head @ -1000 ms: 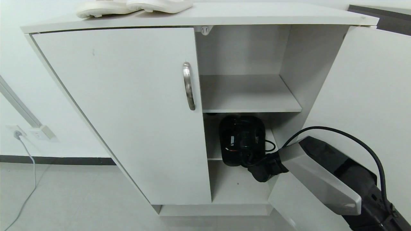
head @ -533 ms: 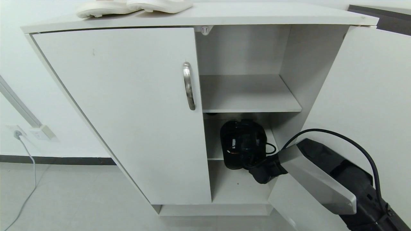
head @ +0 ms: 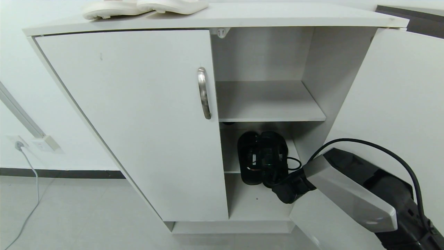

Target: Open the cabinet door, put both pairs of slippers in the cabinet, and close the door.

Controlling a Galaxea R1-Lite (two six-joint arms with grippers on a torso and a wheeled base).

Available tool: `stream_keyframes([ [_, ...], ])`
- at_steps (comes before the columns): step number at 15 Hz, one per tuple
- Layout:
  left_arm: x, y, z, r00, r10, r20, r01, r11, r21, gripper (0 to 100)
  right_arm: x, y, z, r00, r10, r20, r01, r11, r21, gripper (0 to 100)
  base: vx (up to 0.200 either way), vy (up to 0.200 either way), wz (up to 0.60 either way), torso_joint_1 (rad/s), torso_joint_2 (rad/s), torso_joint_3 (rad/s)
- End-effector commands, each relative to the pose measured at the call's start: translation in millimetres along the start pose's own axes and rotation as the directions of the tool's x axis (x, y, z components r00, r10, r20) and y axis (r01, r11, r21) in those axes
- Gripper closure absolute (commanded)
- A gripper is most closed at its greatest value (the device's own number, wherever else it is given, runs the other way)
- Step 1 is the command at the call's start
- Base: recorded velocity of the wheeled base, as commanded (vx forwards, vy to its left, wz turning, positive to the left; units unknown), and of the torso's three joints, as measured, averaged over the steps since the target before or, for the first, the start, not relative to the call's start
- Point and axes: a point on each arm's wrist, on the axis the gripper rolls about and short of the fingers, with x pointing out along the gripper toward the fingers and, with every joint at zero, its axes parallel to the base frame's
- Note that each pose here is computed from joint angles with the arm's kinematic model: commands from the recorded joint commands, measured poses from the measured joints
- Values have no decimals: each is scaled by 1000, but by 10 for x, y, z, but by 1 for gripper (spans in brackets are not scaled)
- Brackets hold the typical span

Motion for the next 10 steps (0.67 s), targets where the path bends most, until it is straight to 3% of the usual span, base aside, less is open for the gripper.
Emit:
stream_keyframes([
  [1, 0, 0, 0, 1000, 0, 0, 0, 1000, -1, 100, -232, 12, 169, 1000, 23, 3, -23, 1000, -1, 0, 0, 0, 0, 0, 0, 0],
  [10, 1, 0, 0, 1000, -1, -1, 1, 1000, 0, 100, -1096, -205, 211, 994, 110, 3, -110, 994, -13, 0, 0, 0, 0, 0, 0, 0],
])
